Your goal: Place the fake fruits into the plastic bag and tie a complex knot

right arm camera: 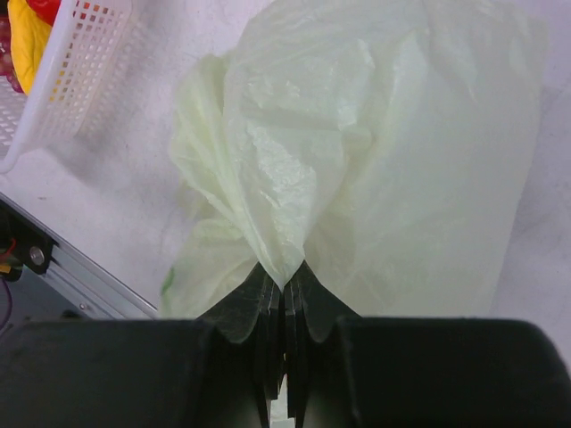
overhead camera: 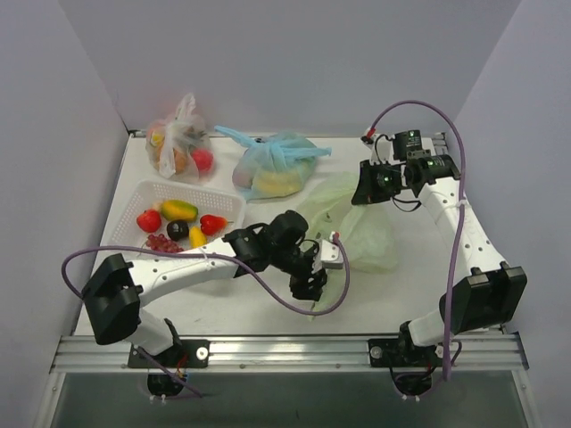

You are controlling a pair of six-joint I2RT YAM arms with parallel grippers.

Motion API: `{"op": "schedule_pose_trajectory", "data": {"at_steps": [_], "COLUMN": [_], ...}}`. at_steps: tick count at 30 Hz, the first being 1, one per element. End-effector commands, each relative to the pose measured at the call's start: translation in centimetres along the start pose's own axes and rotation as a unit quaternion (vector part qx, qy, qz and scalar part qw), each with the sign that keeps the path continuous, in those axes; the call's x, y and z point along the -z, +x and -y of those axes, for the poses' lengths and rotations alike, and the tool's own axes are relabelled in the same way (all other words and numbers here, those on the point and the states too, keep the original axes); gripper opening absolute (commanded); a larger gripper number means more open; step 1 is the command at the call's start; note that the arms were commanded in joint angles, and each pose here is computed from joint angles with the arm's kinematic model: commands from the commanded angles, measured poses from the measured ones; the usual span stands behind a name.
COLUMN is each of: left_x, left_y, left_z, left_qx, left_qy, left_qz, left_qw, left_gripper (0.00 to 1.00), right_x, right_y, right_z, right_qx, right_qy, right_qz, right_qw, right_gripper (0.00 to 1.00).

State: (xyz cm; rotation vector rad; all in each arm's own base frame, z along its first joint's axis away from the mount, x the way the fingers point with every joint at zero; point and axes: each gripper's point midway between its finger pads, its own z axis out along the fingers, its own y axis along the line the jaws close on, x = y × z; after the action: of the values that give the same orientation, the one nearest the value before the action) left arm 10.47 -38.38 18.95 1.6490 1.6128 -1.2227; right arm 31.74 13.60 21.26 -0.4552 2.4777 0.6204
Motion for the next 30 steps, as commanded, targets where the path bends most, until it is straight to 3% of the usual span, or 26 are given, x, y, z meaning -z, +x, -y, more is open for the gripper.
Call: {"op": "schedule_pose_trajectory", "data": {"at_steps": [1,3,7,12,14,19,20,21,22,27,30], "left_x": [0.4,1.2,7.8,13.7,16.0,22.0,22.5,25.1,25.3,29.7,29.8], "left_y": [0.8,0.5,-2.2,-4.3,-4.6,-0.3,0.6,2.5,3.2,10.5,13.2], "left_z": [-6.6,-7.4,-9.7,-10.4,-10.5,-11.9,-11.7,-12.1,-11.6,-11.3,-11.5], "left_qx": [-0.030,-0.030,-0.043,-0.057,-0.042,0.063,0.081,0.114,0.122,0.197,0.239], "left_qy": [-0.137,-0.161,-0.253,-0.339,-0.363,-0.422,-0.413,-0.438,-0.421,-0.459,-0.454], "left_qz": [-0.065,-0.057,0.009,0.054,0.066,0.065,0.066,0.060,0.059,-0.007,-0.022], "left_qw": [0.988,0.985,0.966,0.937,0.928,0.902,0.905,0.890,0.897,0.866,0.858], "left_gripper": [0.67,0.69,0.85,0.89,0.89,0.91,0.91,0.91,0.92,0.92,0.93], "right_x": [0.8,0.8,1.0,0.8,0.5,-0.1,-0.3,-0.3,-0.5,-1.2,-1.4], "right_y": [-2.2,-2.0,-0.6,2.2,2.7,2.8,2.7,2.7,2.5,2.4,2.0], "right_z": [-1.4,-1.8,-4.0,-7.2,-7.3,-7.0,-6.8,-6.6,-6.5,-5.2,-4.2], "right_qx": [0.017,0.023,0.088,0.252,0.271,0.264,0.260,0.255,0.244,0.199,0.149], "right_qy": [-0.026,-0.038,-0.087,-0.108,-0.096,-0.074,-0.067,-0.063,-0.059,-0.023,-0.005], "right_qz": [0.027,0.027,0.026,0.018,0.014,0.008,0.007,0.007,0.009,0.008,0.015], "right_qw": [0.999,0.999,0.992,0.962,0.958,0.962,0.963,0.965,0.968,0.980,0.989], "right_gripper": [0.00,0.00,0.00,0.00,0.00,0.00,0.00,0.00,0.00,0.00,0.00]}}
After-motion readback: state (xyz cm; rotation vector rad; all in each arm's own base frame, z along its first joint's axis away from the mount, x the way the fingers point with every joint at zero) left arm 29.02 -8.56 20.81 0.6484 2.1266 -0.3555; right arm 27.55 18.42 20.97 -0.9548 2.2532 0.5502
